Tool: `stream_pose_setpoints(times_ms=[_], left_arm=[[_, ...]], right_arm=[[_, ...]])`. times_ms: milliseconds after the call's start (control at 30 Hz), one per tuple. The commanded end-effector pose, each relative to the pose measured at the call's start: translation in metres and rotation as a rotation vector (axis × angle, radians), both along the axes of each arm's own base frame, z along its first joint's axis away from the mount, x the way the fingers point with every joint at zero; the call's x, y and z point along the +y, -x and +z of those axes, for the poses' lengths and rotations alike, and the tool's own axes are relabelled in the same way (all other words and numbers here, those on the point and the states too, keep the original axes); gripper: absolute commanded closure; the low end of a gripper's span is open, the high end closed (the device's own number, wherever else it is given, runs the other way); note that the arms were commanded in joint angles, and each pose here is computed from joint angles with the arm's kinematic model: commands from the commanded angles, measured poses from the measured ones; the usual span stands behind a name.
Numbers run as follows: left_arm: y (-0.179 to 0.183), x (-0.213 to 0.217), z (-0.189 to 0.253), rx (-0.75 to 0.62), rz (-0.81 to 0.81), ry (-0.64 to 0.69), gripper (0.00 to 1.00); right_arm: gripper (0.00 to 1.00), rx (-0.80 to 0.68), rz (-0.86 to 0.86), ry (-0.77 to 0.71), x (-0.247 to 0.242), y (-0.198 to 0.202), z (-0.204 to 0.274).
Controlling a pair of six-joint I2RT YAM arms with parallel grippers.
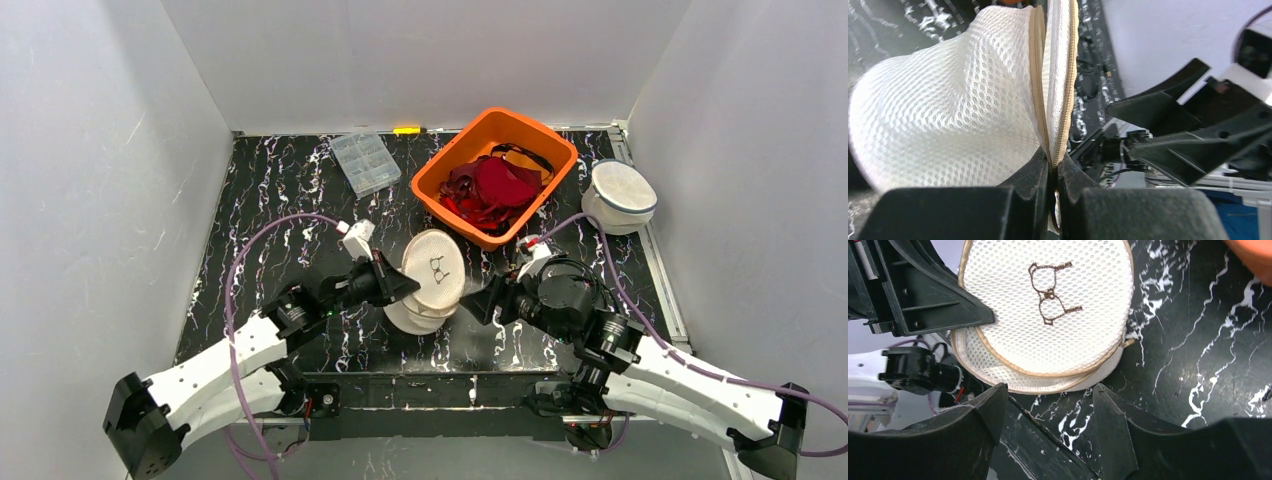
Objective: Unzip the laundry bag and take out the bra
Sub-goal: Close the laundry bag at the center of the board.
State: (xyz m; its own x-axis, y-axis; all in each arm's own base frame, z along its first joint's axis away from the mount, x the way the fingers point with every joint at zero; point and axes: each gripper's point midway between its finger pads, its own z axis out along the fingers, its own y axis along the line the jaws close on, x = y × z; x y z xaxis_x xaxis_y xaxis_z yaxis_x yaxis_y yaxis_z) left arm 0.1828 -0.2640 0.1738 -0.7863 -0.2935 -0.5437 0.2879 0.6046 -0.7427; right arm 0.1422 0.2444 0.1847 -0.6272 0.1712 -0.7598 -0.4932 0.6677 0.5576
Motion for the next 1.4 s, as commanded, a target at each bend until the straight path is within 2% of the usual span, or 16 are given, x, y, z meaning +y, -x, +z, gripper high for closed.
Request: stream_pose_setpoints(times_ms=[0, 133, 500, 833, 1067, 1267, 1367], left_arm=[[0.012, -0.005, 0.032, -0.046, -0.06, 0.133, 1.0], [0.021, -0.007, 0.039, -0.046, -0.093, 0.224, 1.0], [0.033, -0.008, -0.002, 0.004, -0.143, 0.376, 1.0], [0.041, 0.011, -0.056, 0.111, -0.089, 0.273, 1.0], [0.049, 0.036, -0.088, 0.164, -0.017, 0.132, 0.99], [0.053, 0.062, -0.103, 0.202, 0.057, -0.032, 0.87], [0.055, 0.068, -0.098, 0.182, 0.058, -0.061, 0.7]], right_arm=[[0.28, -0.105, -0.013, -0.095, -0.003, -0.004, 0.039], [0.27, -0.125, -0.004, -0.131, -0.007, -0.001, 0.047], [0.25, -0.08, 0.032, -0.216, -0.003, 0.011, 0.03], [0.26, 0.013, 0.073, -0.12, 0.013, 0.013, -0.016], [0.26, 0.054, 0.084, -0.085, 0.024, 0.011, -0.039], [0.26, 0.077, 0.09, -0.066, 0.028, 0.011, -0.053], [0.26, 0.079, 0.099, -0.064, 0.03, 0.011, -0.054]])
